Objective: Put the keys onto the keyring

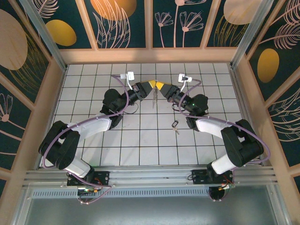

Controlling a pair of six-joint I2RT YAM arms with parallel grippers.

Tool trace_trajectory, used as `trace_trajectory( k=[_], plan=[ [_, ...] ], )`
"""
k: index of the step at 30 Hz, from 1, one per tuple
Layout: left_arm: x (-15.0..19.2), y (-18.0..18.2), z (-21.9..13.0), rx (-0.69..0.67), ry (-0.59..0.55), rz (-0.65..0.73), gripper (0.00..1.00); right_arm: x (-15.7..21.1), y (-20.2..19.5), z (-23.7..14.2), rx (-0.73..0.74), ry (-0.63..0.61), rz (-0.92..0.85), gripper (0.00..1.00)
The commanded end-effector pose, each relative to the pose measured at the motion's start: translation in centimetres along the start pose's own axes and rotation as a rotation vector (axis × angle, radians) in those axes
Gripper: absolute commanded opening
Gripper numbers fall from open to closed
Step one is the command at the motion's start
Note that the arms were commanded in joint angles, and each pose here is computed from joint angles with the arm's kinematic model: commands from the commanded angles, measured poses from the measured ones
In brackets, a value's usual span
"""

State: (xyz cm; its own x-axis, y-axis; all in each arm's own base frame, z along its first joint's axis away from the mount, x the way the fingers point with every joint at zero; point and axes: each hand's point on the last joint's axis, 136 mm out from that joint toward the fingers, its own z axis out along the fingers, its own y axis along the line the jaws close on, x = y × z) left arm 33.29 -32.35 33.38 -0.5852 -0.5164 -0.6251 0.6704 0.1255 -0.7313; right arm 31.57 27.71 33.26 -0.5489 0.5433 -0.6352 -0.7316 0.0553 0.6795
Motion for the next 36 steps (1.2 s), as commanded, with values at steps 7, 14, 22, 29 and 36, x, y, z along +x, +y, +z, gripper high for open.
trace_trajectory(
  k=[7, 14, 22, 29, 36],
  plan=[
    [-0.3, -1.8, 0.9, 0.065, 0.005, 0.04, 0.05, -0.3, 1.6, 0.2, -0.064, -0.011, -0.031, 0.0],
    [0.2, -1.4, 0.9, 0.054, 0.024, 0.045, 0.0, -0.2, 1.4, 0.2, -0.051, -0.007, -0.038, 0.0],
    [0.7, -1.2, 1.1, 0.044, 0.057, 0.073, 0.0, -0.4, 1.0, 0.3, -0.025, -0.001, -0.047, 0.0],
    [1.2, -1.0, 1.0, 0.032, 0.077, 0.094, 0.0, -1.4, 1.2, -0.6, -0.002, -0.02, -0.061, 0.39],
    [1.1, -1.2, 1.1, 0.015, 0.107, 0.162, 0.0, -3.0, 1.4, -3.0, 0.064, -0.052, -0.103, 0.51]
  ],
)
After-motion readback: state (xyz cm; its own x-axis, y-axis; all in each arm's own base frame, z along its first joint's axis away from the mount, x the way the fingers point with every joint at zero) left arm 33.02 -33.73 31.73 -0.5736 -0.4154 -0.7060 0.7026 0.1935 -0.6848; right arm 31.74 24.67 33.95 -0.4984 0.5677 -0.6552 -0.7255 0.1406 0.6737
